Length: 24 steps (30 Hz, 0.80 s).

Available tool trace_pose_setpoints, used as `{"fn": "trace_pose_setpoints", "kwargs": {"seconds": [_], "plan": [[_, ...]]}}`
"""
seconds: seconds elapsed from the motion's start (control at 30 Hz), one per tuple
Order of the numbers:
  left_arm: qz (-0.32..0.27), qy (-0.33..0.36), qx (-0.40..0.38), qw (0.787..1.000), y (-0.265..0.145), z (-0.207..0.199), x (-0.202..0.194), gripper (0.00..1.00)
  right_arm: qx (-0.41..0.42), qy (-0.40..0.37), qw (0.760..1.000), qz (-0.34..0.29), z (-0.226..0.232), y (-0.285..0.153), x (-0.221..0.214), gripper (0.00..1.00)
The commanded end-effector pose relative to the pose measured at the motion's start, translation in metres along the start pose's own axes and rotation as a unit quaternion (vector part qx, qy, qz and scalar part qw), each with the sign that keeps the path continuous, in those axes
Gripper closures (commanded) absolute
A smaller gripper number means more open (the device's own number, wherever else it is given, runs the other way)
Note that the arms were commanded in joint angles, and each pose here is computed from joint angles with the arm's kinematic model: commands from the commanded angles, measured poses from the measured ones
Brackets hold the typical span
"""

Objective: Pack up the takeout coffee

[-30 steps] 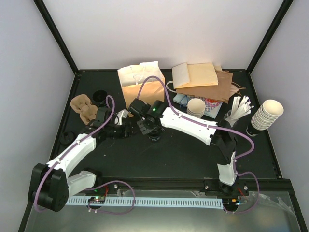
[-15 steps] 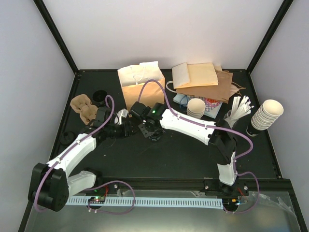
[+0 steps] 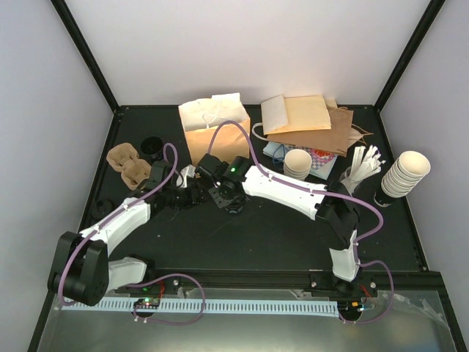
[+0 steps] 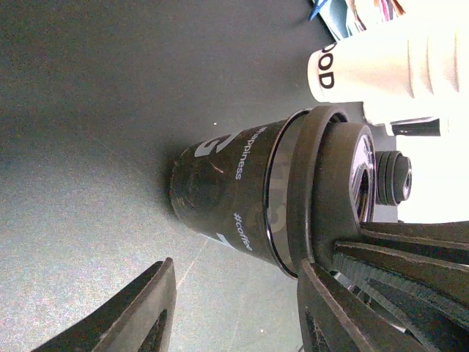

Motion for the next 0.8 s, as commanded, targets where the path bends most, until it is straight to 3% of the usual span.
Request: {"fn": "trace_pose_setpoints", "kwargs": {"seconds": [0.0, 0.23, 0.5, 0.77], "plan": [[-0.012, 0.007, -0.017, 1.000, 0.001, -0.003, 0.007, 0.52, 0.004, -0.011, 1.000, 0.002, 0.003, 0.008, 0.001, 0.97], [0.002, 0.002, -0.019, 1.000, 0.008, 0.002, 0.001, 0.53, 0.005, -0.018, 1.000, 0.012, 0.005, 0.012, 0.000, 0.96], [0.025, -0.017, -0.011, 0.999, 0.021, 0.017, -0.009, 0.61, 0.003, -0.030, 0.999, 0.020, 0.007, 0.016, -0.003, 0.94], [0.009, -0.012, -0.005, 1.000, 0.017, 0.016, -0.006, 0.61, -0.010, -0.028, 1.000, 0.007, 0.002, 0.004, 0.003, 0.87]]}}
Point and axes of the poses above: each gripper's point midway between its finger pads, its own y axis out along the fingers, its own z axis along the line the jaws close on, x = y × z, the point moved 2 cm from there along -y, back along the fingers, and after that the axes turned 15 degrees about y, right-handed, at the moved point
